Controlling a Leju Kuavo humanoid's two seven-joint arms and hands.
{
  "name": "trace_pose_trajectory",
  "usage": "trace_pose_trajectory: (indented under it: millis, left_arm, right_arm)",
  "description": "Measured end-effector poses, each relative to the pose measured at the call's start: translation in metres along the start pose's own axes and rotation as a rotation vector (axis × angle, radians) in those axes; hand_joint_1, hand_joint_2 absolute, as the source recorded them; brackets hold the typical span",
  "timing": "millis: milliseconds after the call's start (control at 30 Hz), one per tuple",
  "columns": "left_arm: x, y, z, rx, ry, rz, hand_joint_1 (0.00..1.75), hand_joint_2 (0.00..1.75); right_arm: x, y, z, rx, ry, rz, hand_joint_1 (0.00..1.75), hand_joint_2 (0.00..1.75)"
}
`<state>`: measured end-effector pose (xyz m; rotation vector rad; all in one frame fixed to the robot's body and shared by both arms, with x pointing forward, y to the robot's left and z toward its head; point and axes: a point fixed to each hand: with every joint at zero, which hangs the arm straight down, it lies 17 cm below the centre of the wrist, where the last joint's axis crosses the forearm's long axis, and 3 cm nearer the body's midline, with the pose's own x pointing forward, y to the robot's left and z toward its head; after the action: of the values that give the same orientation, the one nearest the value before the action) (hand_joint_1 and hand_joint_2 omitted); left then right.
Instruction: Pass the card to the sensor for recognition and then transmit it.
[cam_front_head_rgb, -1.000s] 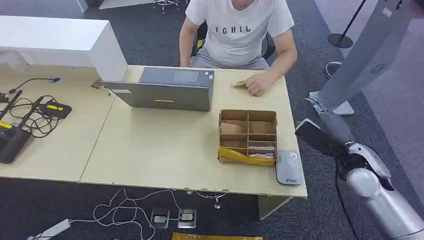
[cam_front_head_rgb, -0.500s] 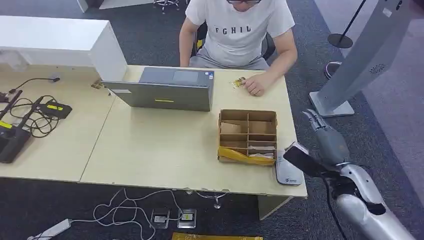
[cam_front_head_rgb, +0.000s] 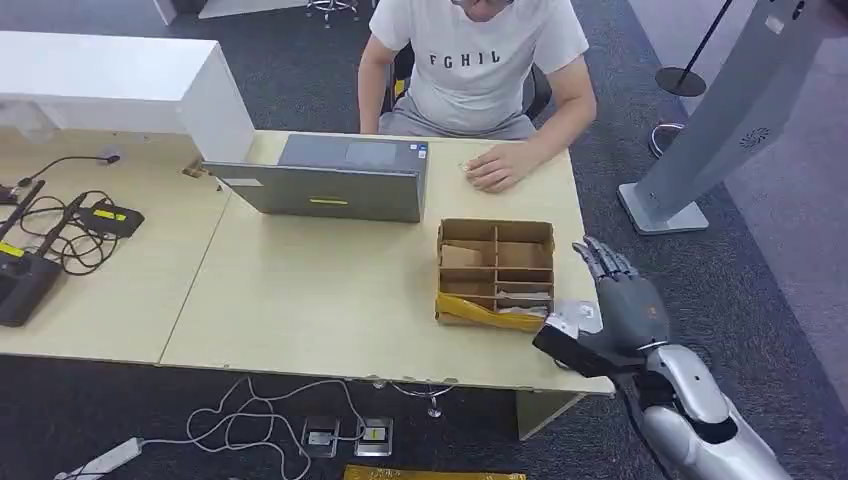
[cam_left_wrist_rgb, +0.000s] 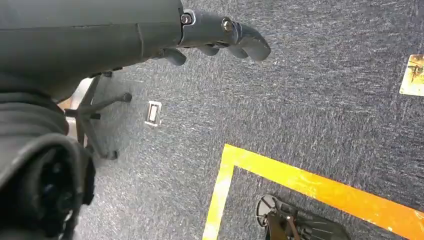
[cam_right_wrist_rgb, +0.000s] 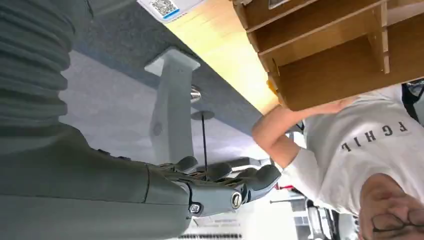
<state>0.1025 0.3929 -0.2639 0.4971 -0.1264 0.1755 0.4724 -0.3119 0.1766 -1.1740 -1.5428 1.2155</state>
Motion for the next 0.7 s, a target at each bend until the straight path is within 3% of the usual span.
trace_pose_trajectory:
  millis: [700]
  left_arm:
    - [0.001, -0.003, 0.001, -0.007, -0.007, -0.013, 0.0, 0.0]
  right_arm:
    - [0.033, 0.045, -0.009, 0.089, 0.007, -0.088, 0.0, 1.75]
